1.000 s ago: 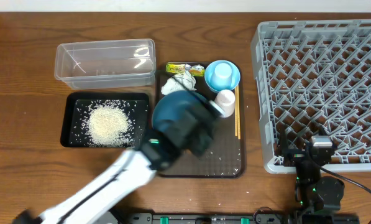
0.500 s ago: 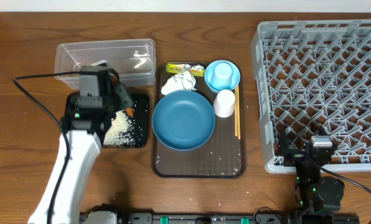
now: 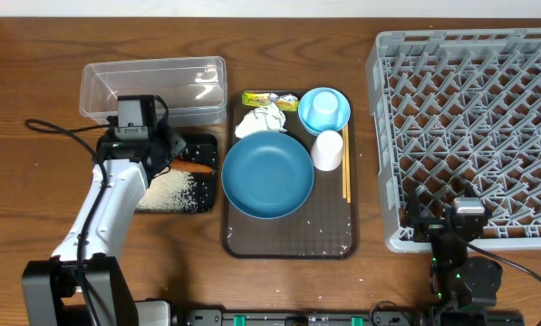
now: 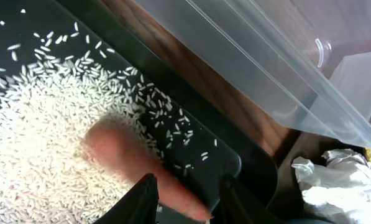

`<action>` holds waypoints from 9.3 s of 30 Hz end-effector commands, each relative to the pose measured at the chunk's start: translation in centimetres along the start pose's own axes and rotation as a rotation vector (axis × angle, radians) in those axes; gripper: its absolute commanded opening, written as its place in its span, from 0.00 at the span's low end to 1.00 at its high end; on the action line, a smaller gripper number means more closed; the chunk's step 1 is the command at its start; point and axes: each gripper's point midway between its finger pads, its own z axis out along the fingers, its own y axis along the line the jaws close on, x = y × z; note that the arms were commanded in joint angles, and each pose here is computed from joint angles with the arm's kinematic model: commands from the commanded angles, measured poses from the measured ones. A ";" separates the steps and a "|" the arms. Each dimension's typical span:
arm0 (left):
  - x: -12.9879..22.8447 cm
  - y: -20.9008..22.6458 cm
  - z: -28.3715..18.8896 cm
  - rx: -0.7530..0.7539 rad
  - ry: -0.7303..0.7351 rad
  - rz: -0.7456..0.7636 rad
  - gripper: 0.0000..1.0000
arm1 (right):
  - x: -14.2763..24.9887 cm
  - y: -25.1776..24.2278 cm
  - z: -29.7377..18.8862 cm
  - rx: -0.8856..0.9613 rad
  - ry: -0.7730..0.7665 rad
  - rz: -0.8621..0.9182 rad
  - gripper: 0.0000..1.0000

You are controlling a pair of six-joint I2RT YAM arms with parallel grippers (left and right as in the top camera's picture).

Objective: Sort waste into correct bins and load items into the dishwasher rack

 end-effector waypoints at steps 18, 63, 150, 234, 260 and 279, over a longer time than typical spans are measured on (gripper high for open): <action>-0.1 -3.4 -12.9 0.291 -0.150 0.114 0.59 | 0.1 -0.1 0.0 0.006 -0.001 0.018 0.99; 11.6 -17.2 -12.8 0.363 0.166 0.774 0.88 | 0.1 -0.1 0.0 0.006 -0.001 0.018 0.99; -0.2 -21.1 -8.6 0.103 -0.189 0.728 0.06 | 0.1 -0.1 0.0 0.006 -0.001 0.018 0.99; 12.3 -18.1 10.7 0.104 0.322 0.841 0.22 | 0.1 -0.1 0.0 0.006 -0.001 0.018 0.99; -0.4 -21.0 -8.0 0.158 -0.151 0.729 0.06 | 0.1 -0.1 0.0 0.006 -0.001 0.018 0.99; -7.0 -12.3 -0.4 -0.029 -0.044 0.399 0.53 | 0.1 -0.1 0.0 0.006 -0.001 0.018 0.99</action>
